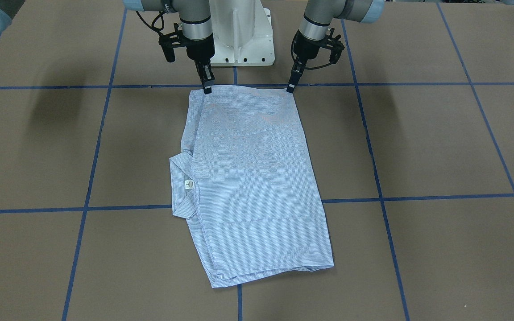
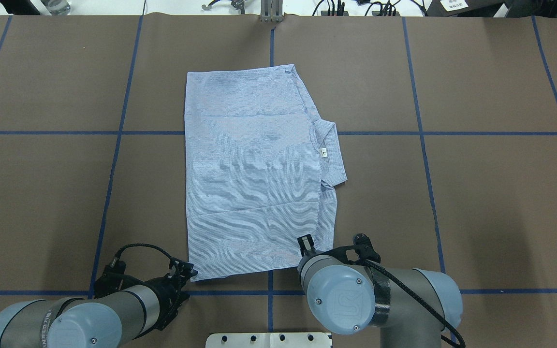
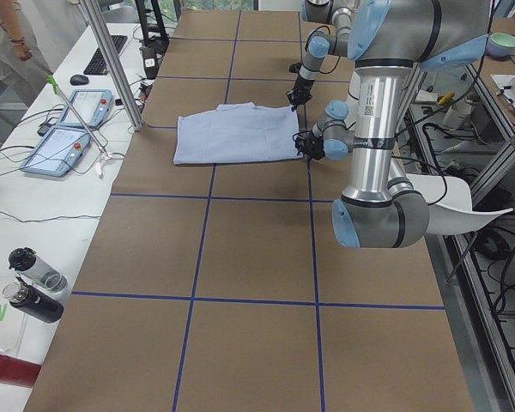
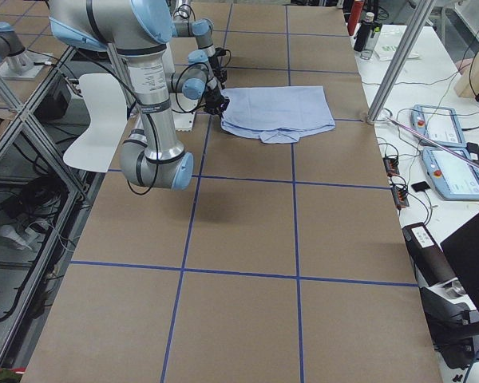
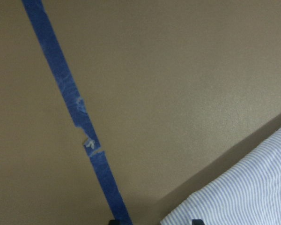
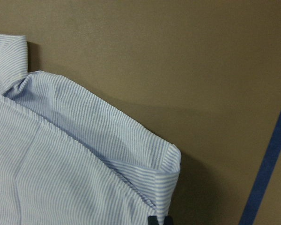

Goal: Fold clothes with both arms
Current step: 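Lower both grippers onto the near edge corners and grasp them, then lift the near edge with both grippers and fold it over toward the far edge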

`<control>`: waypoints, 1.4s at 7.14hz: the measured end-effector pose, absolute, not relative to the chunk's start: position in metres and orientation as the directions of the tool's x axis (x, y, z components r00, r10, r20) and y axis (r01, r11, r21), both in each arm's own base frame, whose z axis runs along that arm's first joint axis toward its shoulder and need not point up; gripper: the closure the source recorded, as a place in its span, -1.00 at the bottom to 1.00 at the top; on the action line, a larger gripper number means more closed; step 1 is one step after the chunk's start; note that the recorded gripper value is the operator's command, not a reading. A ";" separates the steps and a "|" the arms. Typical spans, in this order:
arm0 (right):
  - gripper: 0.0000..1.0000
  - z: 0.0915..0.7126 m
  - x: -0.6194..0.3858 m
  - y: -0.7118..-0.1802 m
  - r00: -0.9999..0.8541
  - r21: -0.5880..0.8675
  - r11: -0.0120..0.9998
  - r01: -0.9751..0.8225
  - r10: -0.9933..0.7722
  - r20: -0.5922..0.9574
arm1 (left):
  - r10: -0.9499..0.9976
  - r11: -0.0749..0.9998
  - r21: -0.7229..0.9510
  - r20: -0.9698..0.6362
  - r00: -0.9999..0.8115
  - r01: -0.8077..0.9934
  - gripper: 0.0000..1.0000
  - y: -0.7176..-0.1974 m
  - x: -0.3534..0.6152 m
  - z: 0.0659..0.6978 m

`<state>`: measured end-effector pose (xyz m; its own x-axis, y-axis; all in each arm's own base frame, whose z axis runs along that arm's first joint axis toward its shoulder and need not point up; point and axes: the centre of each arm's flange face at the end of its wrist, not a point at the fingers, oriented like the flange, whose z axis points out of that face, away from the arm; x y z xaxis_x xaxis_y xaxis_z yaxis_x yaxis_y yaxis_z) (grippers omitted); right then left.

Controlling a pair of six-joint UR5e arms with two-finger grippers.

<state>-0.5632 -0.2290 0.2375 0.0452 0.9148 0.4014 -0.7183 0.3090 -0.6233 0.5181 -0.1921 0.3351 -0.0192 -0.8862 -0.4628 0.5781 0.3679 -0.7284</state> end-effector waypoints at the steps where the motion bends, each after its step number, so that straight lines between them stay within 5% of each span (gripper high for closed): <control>1: 1.00 0.237 -0.563 -0.229 0.045 -0.624 0.309 -0.718 0.915 0.401 | -0.885 0.366 -0.729 -0.465 -0.025 0.578 -0.10 -0.193 0.518 0.334; 4: 1.00 0.237 -0.563 -0.229 0.046 -0.624 0.309 -0.717 0.915 0.401 | -0.881 0.365 -0.728 -0.471 -0.036 0.580 0.03 -0.193 0.519 0.332; 6: 1.00 0.236 -0.562 -0.229 0.045 -0.626 0.310 -0.716 0.915 0.401 | -0.881 0.365 -0.728 -0.471 -0.037 0.580 0.31 -0.193 0.519 0.331; 8: 1.00 0.233 -0.559 -0.229 0.045 -0.626 0.309 -0.716 0.915 0.400 | -0.880 0.364 -0.728 -0.473 -0.041 0.581 0.29 -0.194 0.520 0.331; 9: 1.00 0.232 -0.557 -0.228 0.046 -0.626 0.309 -0.716 0.915 0.400 | -0.880 0.364 -0.728 -0.473 -0.042 0.581 0.50 -0.194 0.520 0.331; 10: 1.00 0.232 -0.557 -0.228 0.046 -0.625 0.309 -0.717 0.915 0.400 | -0.880 0.364 -0.729 -0.474 -0.043 0.580 0.99 -0.194 0.520 0.330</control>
